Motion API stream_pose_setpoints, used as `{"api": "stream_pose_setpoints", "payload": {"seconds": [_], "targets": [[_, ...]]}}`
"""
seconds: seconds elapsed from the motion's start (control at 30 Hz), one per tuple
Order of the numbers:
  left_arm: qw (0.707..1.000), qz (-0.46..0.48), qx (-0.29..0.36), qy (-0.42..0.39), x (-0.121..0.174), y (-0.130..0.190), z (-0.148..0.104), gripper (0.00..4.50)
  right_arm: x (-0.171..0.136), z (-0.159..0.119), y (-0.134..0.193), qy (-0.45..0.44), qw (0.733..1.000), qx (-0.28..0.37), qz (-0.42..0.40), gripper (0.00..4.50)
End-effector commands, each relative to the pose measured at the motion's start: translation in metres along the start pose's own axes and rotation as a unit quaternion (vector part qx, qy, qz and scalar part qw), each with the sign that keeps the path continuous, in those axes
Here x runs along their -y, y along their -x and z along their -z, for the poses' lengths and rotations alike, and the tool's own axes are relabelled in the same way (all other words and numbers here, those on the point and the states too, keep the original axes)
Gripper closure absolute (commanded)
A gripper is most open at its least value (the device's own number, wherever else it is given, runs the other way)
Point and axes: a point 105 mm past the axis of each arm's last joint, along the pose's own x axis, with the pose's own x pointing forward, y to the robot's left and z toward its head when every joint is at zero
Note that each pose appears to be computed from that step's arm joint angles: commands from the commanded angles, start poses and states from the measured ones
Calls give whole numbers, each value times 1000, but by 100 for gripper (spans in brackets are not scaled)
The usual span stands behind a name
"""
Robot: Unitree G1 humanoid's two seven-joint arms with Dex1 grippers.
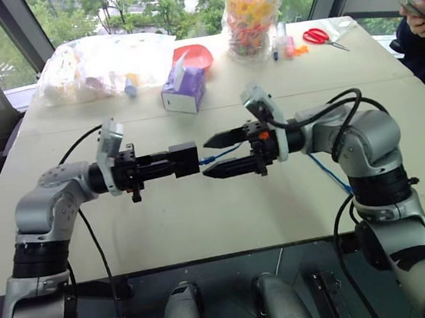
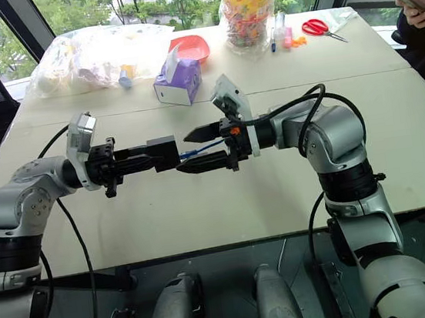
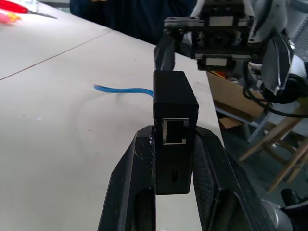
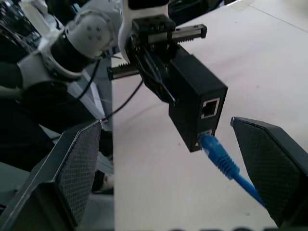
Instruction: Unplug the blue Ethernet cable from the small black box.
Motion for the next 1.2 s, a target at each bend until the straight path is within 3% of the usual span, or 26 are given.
{"api": "stream_pose_setpoints", "payload": {"seconds": [0.03, 0.37, 0.47, 0.6, 1.2], "targets": [[999, 26, 11, -28, 8, -2, -19, 405, 1, -10, -2, 15, 1000, 11, 0, 3], [999, 21, 27, -28, 6, 3, -29, 405, 3, 0, -3, 13, 1000, -11, -11, 3], [999, 22, 25, -27, 8, 3, -28, 405, 4, 0, -4, 14, 1000, -11, -9, 78], [999, 22, 26, -25, 9, 3, -27, 405, 3, 1, -5, 17, 1000, -15, -11, 268], [999, 24, 19, -29, 8, 4, -26, 405, 3, 3, -7, 24, 999, -25, -11, 268]]}}
